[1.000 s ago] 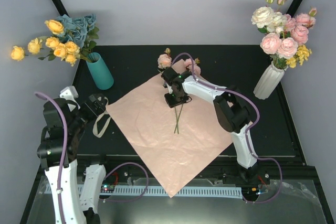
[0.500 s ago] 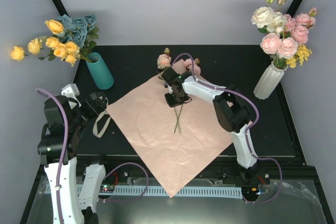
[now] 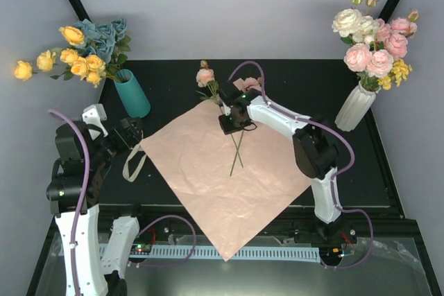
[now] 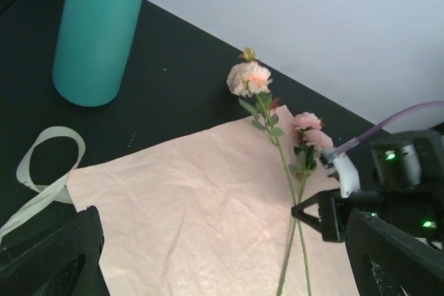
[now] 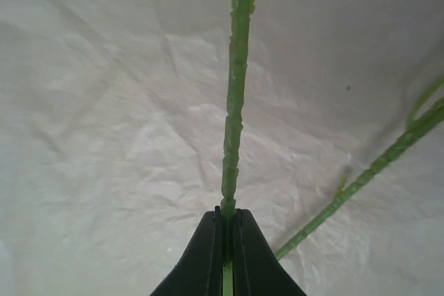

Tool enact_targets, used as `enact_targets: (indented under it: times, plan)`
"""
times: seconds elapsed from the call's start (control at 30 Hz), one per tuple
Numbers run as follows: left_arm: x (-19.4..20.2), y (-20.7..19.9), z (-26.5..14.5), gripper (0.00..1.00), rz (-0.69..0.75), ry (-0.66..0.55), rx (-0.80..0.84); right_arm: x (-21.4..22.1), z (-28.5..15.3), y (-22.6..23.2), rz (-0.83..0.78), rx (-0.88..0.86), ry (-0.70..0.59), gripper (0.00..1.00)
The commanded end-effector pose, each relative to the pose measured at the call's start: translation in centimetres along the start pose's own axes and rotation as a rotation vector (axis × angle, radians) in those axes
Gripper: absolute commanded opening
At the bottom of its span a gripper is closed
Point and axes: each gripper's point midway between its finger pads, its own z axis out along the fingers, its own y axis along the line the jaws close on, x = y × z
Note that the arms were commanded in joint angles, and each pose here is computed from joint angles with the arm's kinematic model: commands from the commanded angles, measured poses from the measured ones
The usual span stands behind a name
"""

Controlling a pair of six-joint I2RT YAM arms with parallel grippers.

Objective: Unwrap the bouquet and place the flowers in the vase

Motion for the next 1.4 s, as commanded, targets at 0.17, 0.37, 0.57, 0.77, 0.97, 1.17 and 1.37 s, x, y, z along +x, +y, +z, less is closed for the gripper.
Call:
enact_targets:
  times: [0.17,0.37,0.57,0.77,0.97,1.17,1.37]
  plan:
    - [-1.0,-6.1,-0.8,0.96,0.069,0.013,0.31,-5.0,-12.1,3.2,-0.012,-0.181,-0.327,0.02]
    - [-1.6,-10.2,-1.5,0.96,0.017,0.061,0.555,-4.7,-18.3,5.8,-0.101,-0.352,-0.47,0.02]
    - [-2.5,-12.0,-0.4,0.95,-0.071,0.099,0.691,-2.8,-24.7,8.4,-0.25,-0.512,-0.632,0.02]
    - [-4.7,-14.1,-0.3,0.95,-0.086,0.075,0.783,-0.3,-29.1,9.9,-0.406,-0.577,-0.774,0.01]
    - [-6.4,-17.5,-1.4,0.95,-0.01,0.044,0.901,1.9,-31.0,11.7,-0.536,-0.616,-0.813,0.01]
    - [-8.0,-20.0,-2.2,0.95,0.033,-0.001,0.988,3.0,-31.0,13.1,-0.6,-0.632,-0.8,0.02]
    - [-9.6,-21.3,-1.9,0.94,0.046,-0.035,0.994,3.6,-30.5,14.5,-0.643,-0.654,-0.78,0.02]
